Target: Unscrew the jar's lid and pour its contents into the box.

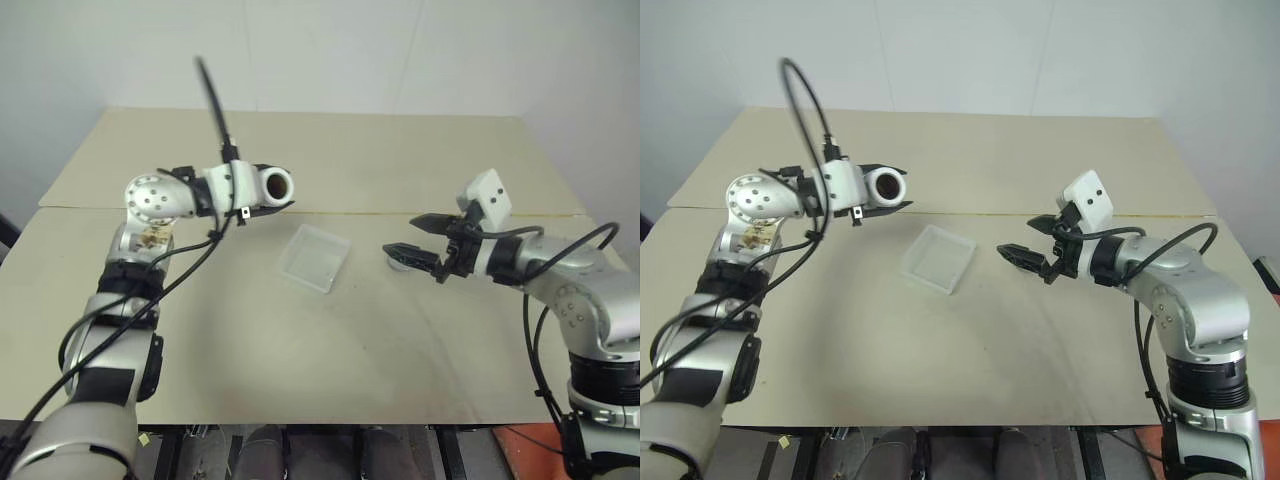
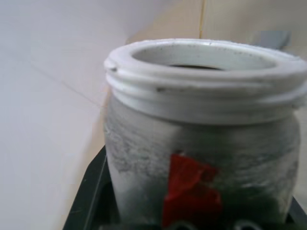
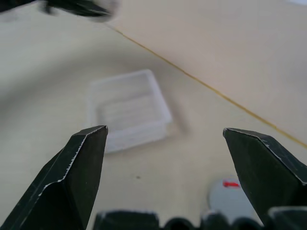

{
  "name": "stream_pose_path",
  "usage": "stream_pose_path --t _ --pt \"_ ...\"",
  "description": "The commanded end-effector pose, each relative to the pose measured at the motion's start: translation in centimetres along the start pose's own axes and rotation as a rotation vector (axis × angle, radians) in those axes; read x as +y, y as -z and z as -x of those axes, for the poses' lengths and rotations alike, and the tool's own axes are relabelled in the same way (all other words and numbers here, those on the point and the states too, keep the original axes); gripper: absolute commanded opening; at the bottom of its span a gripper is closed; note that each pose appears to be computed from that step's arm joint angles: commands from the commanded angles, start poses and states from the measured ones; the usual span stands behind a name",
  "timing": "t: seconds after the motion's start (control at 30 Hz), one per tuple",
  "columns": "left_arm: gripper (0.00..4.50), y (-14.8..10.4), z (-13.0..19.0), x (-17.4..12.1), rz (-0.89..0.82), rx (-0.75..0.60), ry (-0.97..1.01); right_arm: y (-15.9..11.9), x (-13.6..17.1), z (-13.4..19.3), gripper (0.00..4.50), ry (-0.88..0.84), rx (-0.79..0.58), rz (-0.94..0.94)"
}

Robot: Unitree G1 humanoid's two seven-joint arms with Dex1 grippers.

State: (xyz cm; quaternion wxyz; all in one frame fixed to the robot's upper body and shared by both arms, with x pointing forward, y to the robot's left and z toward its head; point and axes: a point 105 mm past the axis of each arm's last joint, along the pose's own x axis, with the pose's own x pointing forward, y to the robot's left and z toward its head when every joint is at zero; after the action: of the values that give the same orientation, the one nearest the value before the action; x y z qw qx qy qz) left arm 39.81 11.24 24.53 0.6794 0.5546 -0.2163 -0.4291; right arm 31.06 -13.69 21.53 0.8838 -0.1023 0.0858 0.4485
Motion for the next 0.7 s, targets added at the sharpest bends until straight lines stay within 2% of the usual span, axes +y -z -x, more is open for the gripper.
stream_pose_path --t 0.03,0.13,0.2,0.27,0.33,0.47,0.7 --pt "1.94 -0.9 -1.6 0.5 -0.392 0.046 0.038 -1.1 1.1 0.0 4.47 -0.084 0.020 0.040" --pt "1.94 -1.1 -3.1 0.6 -0.686 0.080 0.042 -1.8 1.4 -0.2 4.47 -0.124 0.043 0.040" --pt "1.94 -1.1 -4.6 1.6 -0.877 0.104 -0.055 -2.2 1.5 -0.2 4.47 -0.149 0.061 0.028" --pt "1.94 -1.3 -5.8 1.8 -1.055 0.097 -0.127 -2.6 1.4 -0.2 4.47 -0.159 0.076 0.016" --pt "1.94 -2.0 -6.9 0.9 -1.212 0.026 -0.181 -3.0 1.2 -0.2 4.47 -0.156 0.078 0.005" --pt "1.94 -1.0 -7.4 -1.4 -1.251 -0.010 -0.109 -4.2 0.9 0.0 4.47 -0.143 0.045 -0.013" --pt "1.94 -1.3 -7.4 -1.2 -1.307 -0.057 -0.138 -4.5 0.8 -0.1 4.47 -0.121 0.026 -0.033"
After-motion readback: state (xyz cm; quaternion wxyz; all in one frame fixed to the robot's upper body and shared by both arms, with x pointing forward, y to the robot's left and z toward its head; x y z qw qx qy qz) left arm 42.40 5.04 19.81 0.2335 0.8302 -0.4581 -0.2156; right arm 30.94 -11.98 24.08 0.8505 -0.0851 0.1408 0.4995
